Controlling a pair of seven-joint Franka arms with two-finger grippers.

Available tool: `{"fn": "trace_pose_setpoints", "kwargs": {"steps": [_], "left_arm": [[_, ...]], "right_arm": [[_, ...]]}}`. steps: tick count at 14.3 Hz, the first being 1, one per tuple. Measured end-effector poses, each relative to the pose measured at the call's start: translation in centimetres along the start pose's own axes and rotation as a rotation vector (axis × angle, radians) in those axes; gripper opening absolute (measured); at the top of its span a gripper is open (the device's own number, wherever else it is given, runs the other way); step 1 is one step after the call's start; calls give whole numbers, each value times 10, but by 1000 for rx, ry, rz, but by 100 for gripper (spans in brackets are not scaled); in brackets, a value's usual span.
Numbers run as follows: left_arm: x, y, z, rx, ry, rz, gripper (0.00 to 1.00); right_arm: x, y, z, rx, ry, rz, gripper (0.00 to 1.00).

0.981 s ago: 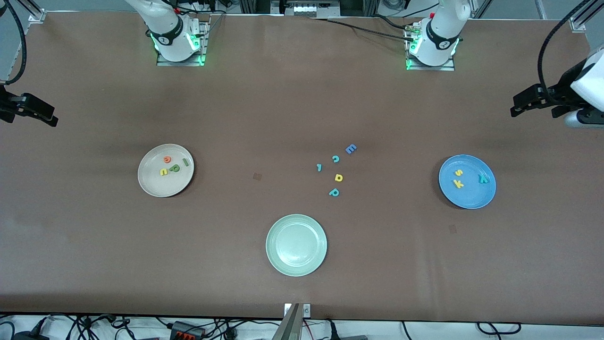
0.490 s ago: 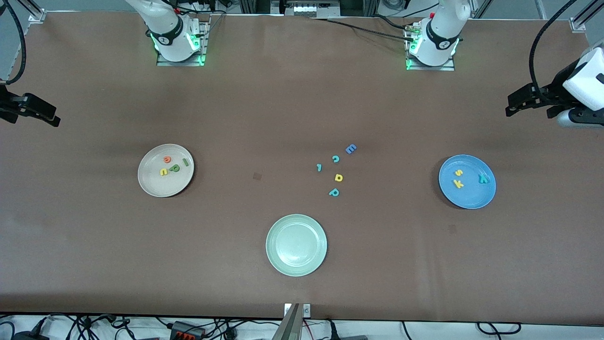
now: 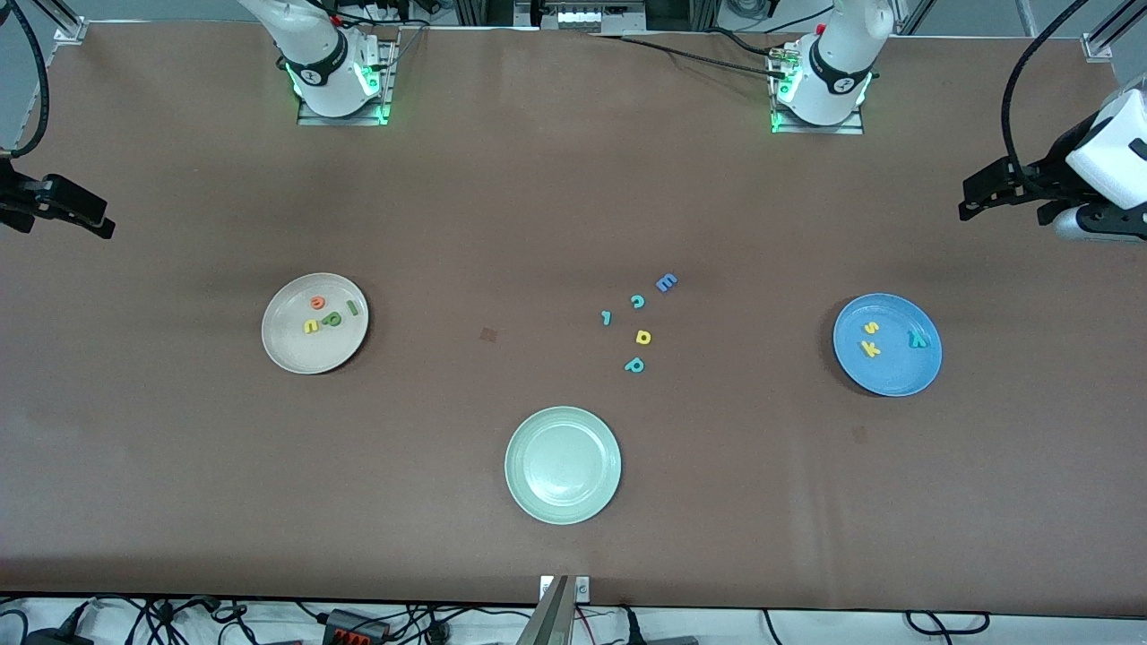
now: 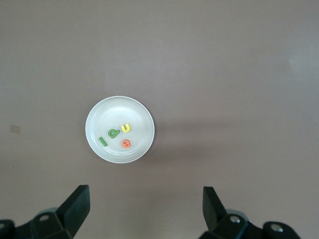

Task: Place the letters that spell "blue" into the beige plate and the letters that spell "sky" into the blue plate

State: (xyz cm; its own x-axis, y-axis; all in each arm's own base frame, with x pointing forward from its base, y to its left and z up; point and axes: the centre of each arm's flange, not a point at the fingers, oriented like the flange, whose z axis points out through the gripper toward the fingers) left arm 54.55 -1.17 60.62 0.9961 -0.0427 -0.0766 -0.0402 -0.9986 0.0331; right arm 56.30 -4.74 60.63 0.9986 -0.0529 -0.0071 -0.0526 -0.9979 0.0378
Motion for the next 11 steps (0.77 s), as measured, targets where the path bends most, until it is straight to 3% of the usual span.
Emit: {"fn": "trace_pose_setpoints", "kwargs": {"steps": [11], "left_arm": [[0,-4,0,-68,4,40,100]], "right_arm": [[-2,0,-1,0,-3,-3,100]]}}
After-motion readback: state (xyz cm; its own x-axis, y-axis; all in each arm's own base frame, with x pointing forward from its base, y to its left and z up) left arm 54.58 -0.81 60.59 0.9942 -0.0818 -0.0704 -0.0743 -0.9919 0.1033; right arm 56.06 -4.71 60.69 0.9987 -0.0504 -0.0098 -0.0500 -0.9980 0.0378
